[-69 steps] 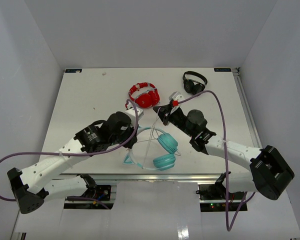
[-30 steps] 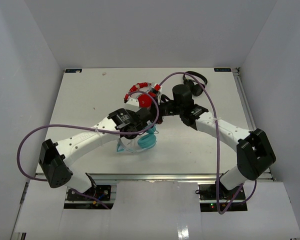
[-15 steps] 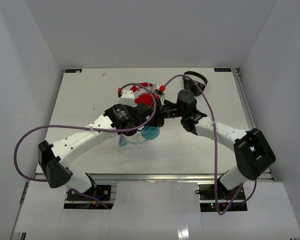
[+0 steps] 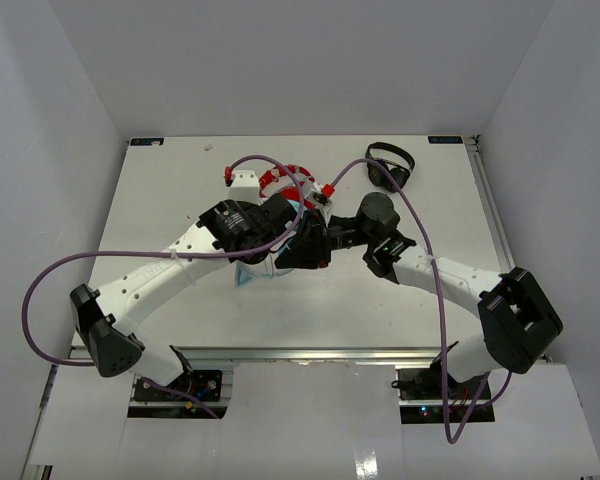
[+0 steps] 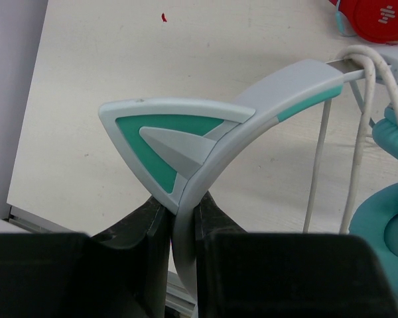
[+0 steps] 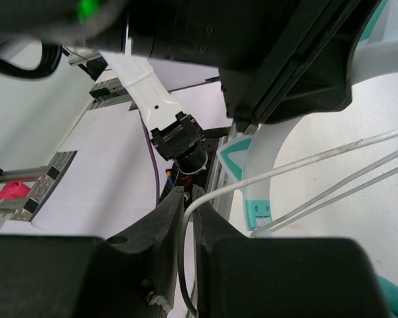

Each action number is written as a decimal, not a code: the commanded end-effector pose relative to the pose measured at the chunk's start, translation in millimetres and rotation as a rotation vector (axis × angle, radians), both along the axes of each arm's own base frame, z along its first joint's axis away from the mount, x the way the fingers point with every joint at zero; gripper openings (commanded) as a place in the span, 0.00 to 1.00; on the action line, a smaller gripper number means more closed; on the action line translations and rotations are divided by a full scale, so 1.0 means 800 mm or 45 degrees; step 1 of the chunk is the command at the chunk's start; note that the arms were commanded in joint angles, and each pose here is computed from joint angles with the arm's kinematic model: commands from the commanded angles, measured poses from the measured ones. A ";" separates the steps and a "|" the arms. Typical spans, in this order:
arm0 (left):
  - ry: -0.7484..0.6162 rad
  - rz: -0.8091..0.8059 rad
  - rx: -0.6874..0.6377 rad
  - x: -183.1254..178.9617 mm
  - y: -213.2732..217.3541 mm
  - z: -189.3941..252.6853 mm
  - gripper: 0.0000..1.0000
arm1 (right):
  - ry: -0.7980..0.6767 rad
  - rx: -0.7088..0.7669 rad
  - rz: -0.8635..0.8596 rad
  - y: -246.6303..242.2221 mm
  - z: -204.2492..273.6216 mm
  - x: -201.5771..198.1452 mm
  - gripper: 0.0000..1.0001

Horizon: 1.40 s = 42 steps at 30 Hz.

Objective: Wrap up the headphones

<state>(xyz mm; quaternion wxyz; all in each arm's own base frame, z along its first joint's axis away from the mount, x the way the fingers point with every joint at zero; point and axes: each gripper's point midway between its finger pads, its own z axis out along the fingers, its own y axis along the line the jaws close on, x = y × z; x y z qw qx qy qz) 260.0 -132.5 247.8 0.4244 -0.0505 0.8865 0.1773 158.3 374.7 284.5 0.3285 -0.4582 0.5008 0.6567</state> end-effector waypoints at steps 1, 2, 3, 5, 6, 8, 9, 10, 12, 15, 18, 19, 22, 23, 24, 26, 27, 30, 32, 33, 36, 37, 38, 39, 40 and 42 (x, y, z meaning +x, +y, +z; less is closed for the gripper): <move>-0.243 0.071 -0.207 0.009 0.013 0.068 0.00 | -0.089 0.076 0.074 -0.004 0.018 -0.035 0.17; -0.255 0.064 -0.228 0.010 0.011 0.072 0.00 | -0.090 0.078 0.074 -0.003 0.017 -0.037 0.17; -0.269 0.061 -0.247 0.009 0.011 0.076 0.00 | -0.094 0.082 0.080 -0.003 0.018 -0.041 0.17; -0.292 0.060 -0.277 0.008 0.013 0.082 0.00 | -0.099 0.087 0.092 -0.001 0.018 -0.045 0.16; -0.298 0.060 -0.284 0.007 0.014 0.083 0.00 | -0.099 0.085 0.098 0.001 0.018 -0.047 0.16; -0.307 0.069 -0.287 0.006 0.018 0.085 0.00 | -0.100 0.082 0.103 0.003 0.018 -0.050 0.16; -0.315 0.079 -0.292 0.006 0.021 0.086 0.00 | -0.103 0.081 0.109 0.005 0.018 -0.052 0.15; -0.326 0.084 -0.301 0.005 0.022 0.088 0.00 | -0.103 0.080 0.112 0.006 0.017 -0.055 0.15; -0.348 0.089 -0.323 0.005 0.024 0.093 0.00 | -0.110 0.082 0.122 0.008 0.016 -0.060 0.15; -0.399 0.092 -0.382 0.003 0.028 0.107 0.00 | -0.115 0.061 0.109 0.014 0.009 -0.066 0.13; -0.422 0.103 -0.401 0.002 0.034 0.116 0.00 | -0.124 0.059 0.108 0.018 0.005 -0.074 0.09; -0.425 0.111 -0.403 0.002 0.036 0.117 0.00 | -0.132 0.063 0.108 0.020 0.006 -0.077 0.08; -0.433 0.119 -0.406 0.002 0.040 0.120 0.00 | -0.132 0.056 0.115 0.022 0.002 -0.085 0.08; -0.434 0.120 -0.406 0.002 0.040 0.121 0.00 | -0.131 0.053 0.114 0.023 0.000 -0.086 0.08; -0.436 0.123 -0.404 0.003 0.041 0.121 0.00 | -0.133 0.053 0.117 0.023 0.000 -0.088 0.08; -0.442 0.135 -0.398 0.005 0.044 0.120 0.00 | -0.130 0.044 0.119 0.024 -0.005 -0.092 0.08; -0.445 0.138 -0.399 0.005 0.045 0.120 0.00 | -0.131 0.044 0.121 0.025 -0.006 -0.095 0.08; -0.455 0.145 -0.410 0.008 0.046 0.122 0.00 | -0.133 0.042 0.124 0.026 -0.009 -0.101 0.08; -0.462 0.143 -0.421 0.008 0.046 0.123 0.00 | -0.141 0.040 0.126 0.028 -0.010 -0.104 0.10; -0.464 0.140 -0.425 0.008 0.046 0.123 0.00 | -0.142 0.035 0.124 0.029 -0.011 -0.104 0.11; -0.473 0.129 -0.439 0.009 0.045 0.125 0.00 | -0.142 0.022 0.123 0.031 -0.015 -0.104 0.15; -0.472 0.126 -0.439 0.009 0.044 0.125 0.00 | -0.140 0.020 0.128 0.032 -0.016 -0.104 0.15; -0.472 0.123 -0.439 0.009 0.044 0.125 0.00 | -0.139 0.017 0.132 0.034 -0.017 -0.104 0.16; -0.471 0.122 -0.437 0.008 0.044 0.124 0.00 | -0.139 0.017 0.135 0.035 -0.017 -0.104 0.16; -0.472 0.124 -0.435 0.008 0.045 0.124 0.00 | -0.137 0.017 0.139 0.035 -0.017 -0.104 0.16; -0.474 0.131 -0.431 0.009 0.046 0.124 0.00 | -0.134 0.016 0.147 0.036 -0.018 -0.107 0.16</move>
